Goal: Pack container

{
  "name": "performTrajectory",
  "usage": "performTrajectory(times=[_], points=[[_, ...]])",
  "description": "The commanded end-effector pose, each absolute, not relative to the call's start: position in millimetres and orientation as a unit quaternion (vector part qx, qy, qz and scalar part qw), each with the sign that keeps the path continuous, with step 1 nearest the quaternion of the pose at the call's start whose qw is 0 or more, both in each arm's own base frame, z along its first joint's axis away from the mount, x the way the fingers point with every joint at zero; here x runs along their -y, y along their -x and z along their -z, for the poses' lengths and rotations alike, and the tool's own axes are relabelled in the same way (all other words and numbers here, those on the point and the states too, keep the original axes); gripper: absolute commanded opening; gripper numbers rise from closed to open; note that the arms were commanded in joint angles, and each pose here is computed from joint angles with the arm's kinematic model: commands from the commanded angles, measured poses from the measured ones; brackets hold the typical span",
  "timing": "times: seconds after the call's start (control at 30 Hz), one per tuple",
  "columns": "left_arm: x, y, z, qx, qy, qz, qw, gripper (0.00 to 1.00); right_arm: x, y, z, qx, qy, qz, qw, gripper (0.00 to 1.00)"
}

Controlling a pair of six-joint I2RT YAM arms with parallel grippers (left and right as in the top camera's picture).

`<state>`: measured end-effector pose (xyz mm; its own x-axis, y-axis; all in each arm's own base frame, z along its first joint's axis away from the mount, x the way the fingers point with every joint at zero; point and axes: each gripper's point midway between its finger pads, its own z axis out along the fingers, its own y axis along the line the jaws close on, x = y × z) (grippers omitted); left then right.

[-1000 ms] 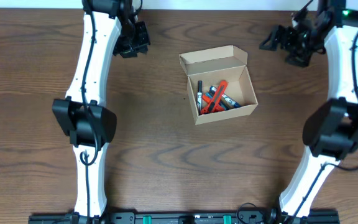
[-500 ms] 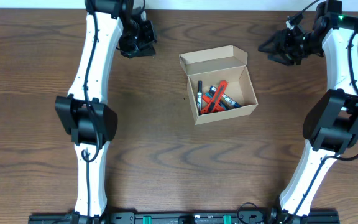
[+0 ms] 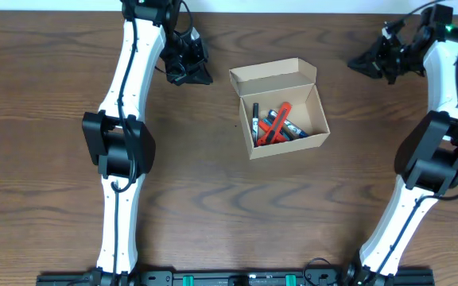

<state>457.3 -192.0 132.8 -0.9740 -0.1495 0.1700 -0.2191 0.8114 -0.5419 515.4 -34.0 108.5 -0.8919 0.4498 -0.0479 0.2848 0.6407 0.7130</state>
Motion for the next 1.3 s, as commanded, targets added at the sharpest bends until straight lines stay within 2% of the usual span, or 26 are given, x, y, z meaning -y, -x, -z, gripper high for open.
performTrajectory(times=[0.0,0.23,0.5,1.1,1.27], points=[[202.9,-452.7,-144.3,0.94,-0.082,-0.324,0.065,0.06,25.3,-517.8,-89.0,-0.881,-0.227,-0.408,0.079,0.01],[210.6,-453.9,-146.5,0.931,-0.083,-0.349,0.072,0.06,12.9,-520.7,-75.6,-0.872,-0.226,-0.429,0.063,0.01],[225.9,-452.7,-142.4,0.906,-0.088,-0.4,0.106,0.06,0.9,-533.1,-90.1,-0.849,-0.228,-0.471,0.072,0.01],[210.4,-447.3,-122.7,0.904,-0.117,-0.385,0.142,0.06,-20.3,-532.2,-90.8,-0.85,-0.218,-0.475,0.058,0.01],[223.8,-442.7,-109.3,0.872,-0.126,-0.437,0.179,0.06,-20.4,-532.1,-90.9,-0.849,-0.221,-0.476,0.056,0.01]])
